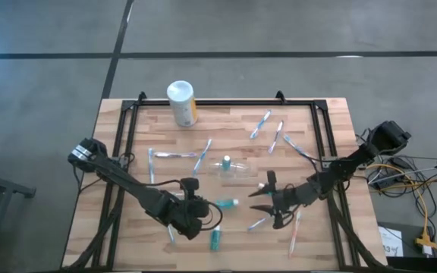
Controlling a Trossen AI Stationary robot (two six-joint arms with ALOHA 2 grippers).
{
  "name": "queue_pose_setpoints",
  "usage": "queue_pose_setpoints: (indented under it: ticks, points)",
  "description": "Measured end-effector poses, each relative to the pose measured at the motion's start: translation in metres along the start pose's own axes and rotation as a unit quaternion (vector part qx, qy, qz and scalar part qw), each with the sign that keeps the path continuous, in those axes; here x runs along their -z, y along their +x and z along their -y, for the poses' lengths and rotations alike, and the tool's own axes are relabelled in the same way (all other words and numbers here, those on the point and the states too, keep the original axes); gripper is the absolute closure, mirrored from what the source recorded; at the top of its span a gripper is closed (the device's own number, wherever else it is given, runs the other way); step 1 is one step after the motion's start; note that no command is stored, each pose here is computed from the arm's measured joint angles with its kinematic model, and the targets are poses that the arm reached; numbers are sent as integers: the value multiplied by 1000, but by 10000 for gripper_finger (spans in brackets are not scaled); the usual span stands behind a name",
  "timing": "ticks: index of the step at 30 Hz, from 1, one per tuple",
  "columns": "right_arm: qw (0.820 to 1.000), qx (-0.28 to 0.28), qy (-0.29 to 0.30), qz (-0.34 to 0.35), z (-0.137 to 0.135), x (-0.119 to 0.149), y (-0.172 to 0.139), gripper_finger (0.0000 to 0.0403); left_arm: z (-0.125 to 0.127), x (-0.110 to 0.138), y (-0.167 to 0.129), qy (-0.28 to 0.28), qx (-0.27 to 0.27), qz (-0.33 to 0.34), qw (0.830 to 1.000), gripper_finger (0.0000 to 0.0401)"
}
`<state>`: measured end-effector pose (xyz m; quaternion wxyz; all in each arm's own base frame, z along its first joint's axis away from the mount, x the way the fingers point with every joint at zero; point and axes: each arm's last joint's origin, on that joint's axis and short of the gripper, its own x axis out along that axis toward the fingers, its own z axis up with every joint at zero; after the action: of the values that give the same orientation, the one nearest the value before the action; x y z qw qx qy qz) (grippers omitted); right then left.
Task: Pick & Place toothbrushing station
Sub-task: Put the mouthwash into the transparent organizer
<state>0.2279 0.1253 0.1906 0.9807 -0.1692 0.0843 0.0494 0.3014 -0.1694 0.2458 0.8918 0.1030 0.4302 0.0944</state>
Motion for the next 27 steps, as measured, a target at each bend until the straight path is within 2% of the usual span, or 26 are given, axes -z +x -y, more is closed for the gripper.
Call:
queue_pose_setpoints:
  ticks: [7, 15, 20, 23, 25, 27]
  points:
    - [1000, -2, 0, -22, -1, 5, 0, 244, -3, -1, -5, -21, 4, 5, 1000, 397]
    - [1000, -6, 2, -25, -1, 5, 0, 254, 1, 0, -3, -28, 35, -2, 999, 369]
    - [1000, -5, 3, -24, -1, 4, -1, 259, 15, -6, 6, -21, 111, 13, 993, 354]
    - [1000, -5, 12, -21, 0, 3, -1, 259, 25, -7, 18, -27, 140, 6, 990, 340]
    - [999, -8, 17, -30, 0, 4, -3, 257, 29, -7, 27, -5, 148, -9, 989, 327]
    - [999, -9, 22, -37, 1, 5, -4, 257, 33, -7, 34, 61, 144, -20, 988, 313]
